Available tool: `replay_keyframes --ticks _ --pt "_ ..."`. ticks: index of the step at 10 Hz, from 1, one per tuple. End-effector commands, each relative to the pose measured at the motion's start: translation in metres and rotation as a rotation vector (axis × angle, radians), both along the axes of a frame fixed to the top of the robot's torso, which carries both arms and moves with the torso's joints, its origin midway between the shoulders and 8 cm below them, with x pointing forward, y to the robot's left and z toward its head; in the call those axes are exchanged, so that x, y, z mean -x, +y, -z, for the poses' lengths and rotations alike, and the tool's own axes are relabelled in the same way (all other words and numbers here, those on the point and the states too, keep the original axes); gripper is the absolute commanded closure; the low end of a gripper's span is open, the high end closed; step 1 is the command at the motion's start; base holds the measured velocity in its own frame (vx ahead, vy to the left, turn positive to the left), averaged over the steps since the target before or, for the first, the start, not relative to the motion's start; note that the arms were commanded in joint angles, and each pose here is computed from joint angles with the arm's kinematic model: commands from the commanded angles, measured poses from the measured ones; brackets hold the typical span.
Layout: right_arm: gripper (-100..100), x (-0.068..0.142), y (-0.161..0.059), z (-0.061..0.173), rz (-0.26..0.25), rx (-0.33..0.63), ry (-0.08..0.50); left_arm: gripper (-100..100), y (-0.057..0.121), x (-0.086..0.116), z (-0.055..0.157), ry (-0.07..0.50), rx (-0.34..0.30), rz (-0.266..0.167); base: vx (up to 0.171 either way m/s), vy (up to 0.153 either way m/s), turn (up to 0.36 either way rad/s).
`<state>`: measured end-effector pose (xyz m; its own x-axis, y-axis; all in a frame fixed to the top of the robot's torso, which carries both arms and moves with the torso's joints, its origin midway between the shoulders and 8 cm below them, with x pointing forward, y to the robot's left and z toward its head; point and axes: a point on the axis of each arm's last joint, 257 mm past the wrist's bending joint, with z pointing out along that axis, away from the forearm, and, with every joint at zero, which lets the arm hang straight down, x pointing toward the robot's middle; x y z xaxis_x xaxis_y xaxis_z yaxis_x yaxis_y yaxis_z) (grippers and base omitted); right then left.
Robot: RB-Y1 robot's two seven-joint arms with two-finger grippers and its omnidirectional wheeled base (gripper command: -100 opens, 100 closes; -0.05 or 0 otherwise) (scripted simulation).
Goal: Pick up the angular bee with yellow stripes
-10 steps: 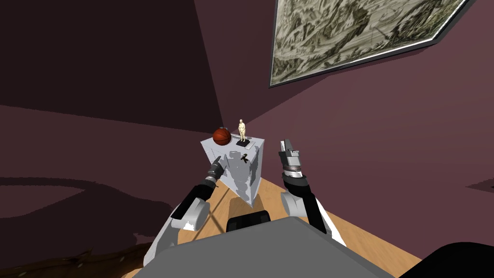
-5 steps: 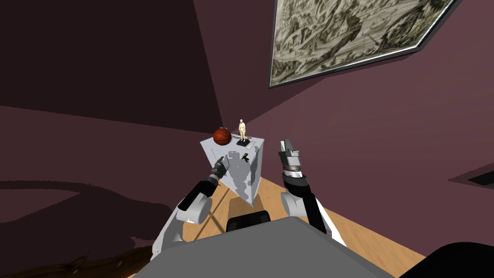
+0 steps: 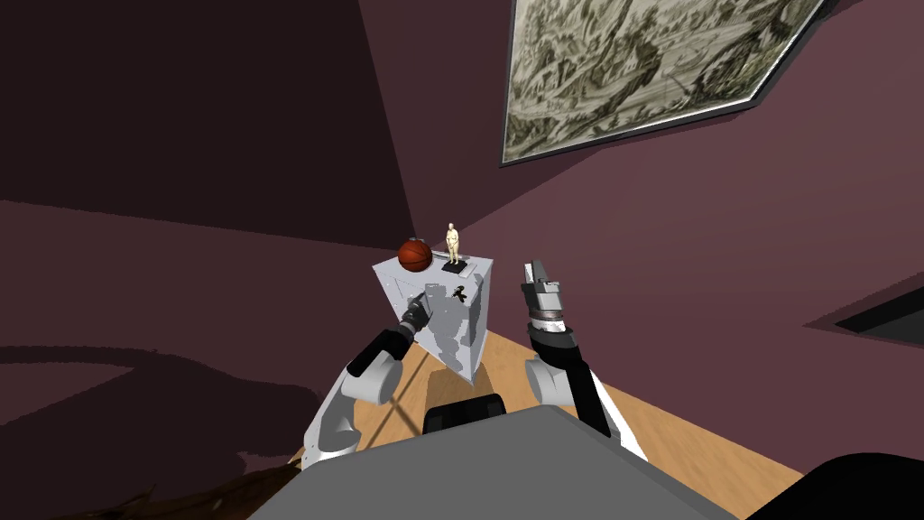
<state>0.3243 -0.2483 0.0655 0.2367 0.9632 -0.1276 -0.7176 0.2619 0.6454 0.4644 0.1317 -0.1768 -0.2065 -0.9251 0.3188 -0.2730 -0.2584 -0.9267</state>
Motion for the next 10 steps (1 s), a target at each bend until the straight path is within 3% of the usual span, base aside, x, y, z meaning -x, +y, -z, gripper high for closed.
replay_keyframes --ticks 1,6,10 --pt "0 0.000 0.000 0.000 0.000 0.000 0.000 -100 -0.008 -0.002 0.005 0.040 0.020 0.011 -0.006 0.025 -0.069" --pt "0 0.000 0.000 0.000 0.000 0.000 0.000 -100 -0.042 -0.010 0.006 0.132 0.117 0.042 -0.007 0.015 -0.066" --pt "0 0.000 0.000 0.000 0.000 0.000 0.000 -100 -0.078 -0.012 -0.005 0.175 0.226 0.069 0.002 -0.008 -0.046"
